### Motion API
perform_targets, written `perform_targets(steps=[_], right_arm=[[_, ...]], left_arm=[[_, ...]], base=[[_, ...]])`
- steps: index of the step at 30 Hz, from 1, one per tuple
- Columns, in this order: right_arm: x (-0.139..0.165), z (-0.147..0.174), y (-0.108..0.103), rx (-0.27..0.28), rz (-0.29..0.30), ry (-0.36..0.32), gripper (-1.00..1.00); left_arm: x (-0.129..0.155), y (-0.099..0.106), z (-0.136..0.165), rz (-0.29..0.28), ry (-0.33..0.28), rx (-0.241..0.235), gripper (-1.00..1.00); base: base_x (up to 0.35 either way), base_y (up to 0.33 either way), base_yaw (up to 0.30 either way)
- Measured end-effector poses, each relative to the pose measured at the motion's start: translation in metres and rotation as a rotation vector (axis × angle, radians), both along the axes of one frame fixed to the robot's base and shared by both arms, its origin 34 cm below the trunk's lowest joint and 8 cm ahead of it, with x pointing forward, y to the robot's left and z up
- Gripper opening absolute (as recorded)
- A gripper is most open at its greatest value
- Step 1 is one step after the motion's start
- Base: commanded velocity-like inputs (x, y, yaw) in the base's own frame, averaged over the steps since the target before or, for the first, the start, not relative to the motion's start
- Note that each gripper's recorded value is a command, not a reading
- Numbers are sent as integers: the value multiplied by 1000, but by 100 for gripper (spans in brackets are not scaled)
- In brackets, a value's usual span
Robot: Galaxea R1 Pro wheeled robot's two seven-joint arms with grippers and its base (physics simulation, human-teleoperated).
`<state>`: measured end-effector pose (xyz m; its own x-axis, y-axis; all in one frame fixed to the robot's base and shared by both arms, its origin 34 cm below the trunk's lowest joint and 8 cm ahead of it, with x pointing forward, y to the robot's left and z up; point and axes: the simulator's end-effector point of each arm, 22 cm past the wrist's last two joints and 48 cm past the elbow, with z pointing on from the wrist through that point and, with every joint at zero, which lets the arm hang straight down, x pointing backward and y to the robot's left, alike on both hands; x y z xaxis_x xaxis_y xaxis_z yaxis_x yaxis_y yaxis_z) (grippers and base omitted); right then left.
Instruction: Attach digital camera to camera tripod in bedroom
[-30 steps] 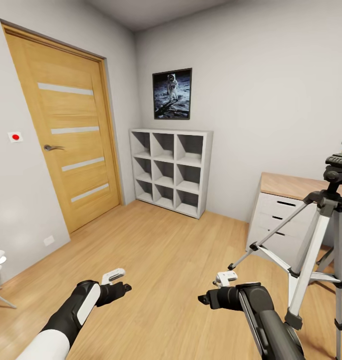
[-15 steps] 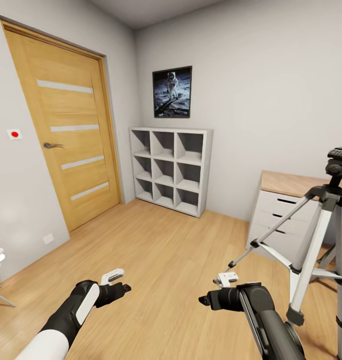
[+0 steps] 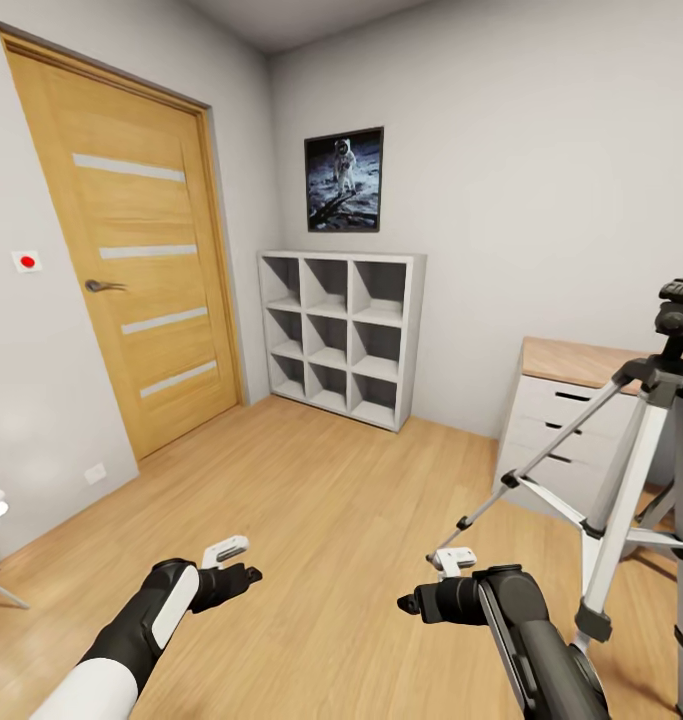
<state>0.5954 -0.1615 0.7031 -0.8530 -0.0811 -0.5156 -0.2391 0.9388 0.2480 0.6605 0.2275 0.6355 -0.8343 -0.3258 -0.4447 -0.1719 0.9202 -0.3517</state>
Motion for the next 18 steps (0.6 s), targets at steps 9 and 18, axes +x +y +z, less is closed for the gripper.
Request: perform_targets(steps=[9,18], right_arm=[[-2,-17,1,0,-1,-1,100],[-3,-34,1,0,0,-4,100]], left_arm=[[-2,2,-17,-2,1,7,100],[-6,2,-37,-4,6,11,100]], base=[[0,0,0],[0,0,0]])
